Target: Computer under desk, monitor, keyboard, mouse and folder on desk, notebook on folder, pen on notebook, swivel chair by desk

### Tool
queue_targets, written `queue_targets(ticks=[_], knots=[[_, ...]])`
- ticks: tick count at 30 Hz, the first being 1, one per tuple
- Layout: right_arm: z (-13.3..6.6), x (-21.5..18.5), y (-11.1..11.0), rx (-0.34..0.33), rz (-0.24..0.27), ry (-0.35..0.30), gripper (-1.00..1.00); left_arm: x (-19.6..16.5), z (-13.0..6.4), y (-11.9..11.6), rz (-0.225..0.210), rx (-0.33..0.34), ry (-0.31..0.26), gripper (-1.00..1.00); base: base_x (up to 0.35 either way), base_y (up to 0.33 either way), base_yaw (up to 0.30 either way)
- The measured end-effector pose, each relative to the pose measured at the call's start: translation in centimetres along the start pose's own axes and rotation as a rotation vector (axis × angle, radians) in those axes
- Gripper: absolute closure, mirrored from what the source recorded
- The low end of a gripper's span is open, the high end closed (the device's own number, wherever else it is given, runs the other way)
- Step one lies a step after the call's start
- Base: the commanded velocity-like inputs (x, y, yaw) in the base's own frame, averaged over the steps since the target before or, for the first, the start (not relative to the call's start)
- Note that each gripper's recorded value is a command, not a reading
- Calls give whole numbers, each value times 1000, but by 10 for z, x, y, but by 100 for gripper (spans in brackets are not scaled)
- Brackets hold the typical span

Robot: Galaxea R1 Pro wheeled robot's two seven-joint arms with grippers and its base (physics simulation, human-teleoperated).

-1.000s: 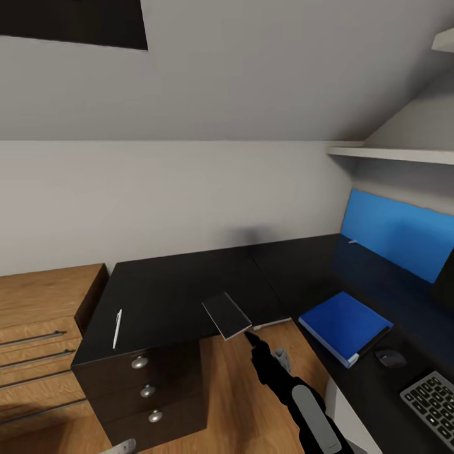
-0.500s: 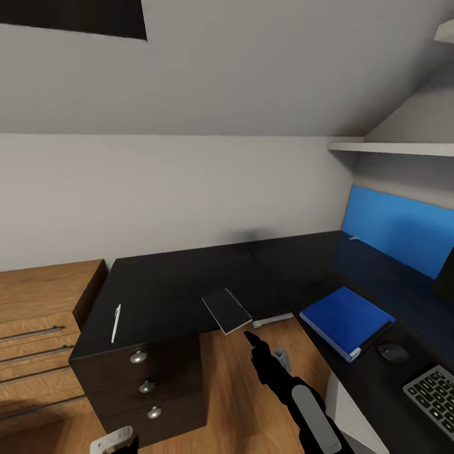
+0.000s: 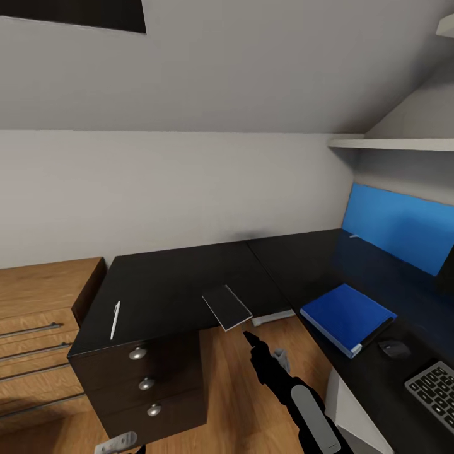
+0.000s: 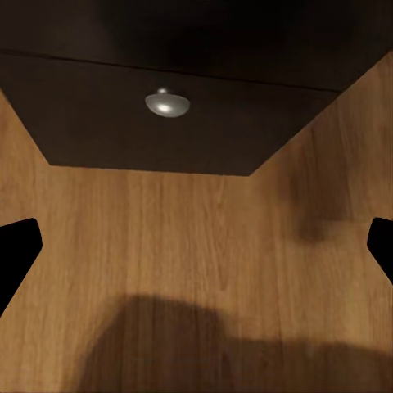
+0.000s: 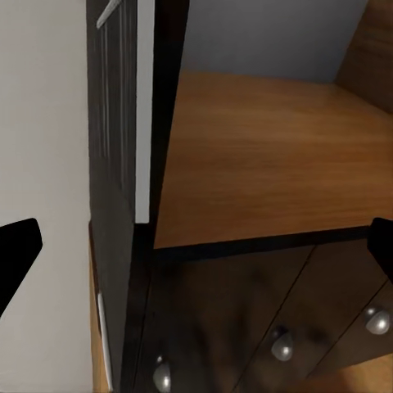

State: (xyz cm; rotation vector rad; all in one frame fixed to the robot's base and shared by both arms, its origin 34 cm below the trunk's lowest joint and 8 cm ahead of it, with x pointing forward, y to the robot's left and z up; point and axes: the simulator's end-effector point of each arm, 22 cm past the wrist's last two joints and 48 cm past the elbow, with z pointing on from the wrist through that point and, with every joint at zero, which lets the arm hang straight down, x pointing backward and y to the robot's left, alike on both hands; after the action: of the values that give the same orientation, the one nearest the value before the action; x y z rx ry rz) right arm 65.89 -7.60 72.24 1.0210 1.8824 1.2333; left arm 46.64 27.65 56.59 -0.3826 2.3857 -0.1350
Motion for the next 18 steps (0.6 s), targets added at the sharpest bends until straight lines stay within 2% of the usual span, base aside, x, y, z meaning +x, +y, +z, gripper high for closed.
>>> queue_targets(ticks=[9,13,18], knots=[[0,1,2,-3,-3,0,-100,12,2,2,-1,-2,25,-100,12,0,0],[0,2,6,-20,-2,-1,-100,14,2,2,-1,-3,29,-100,249,0,0],[0,1,9,-36,-1,-1,-100,14,2,2,-1,-3,30,-100,96,0,0]])
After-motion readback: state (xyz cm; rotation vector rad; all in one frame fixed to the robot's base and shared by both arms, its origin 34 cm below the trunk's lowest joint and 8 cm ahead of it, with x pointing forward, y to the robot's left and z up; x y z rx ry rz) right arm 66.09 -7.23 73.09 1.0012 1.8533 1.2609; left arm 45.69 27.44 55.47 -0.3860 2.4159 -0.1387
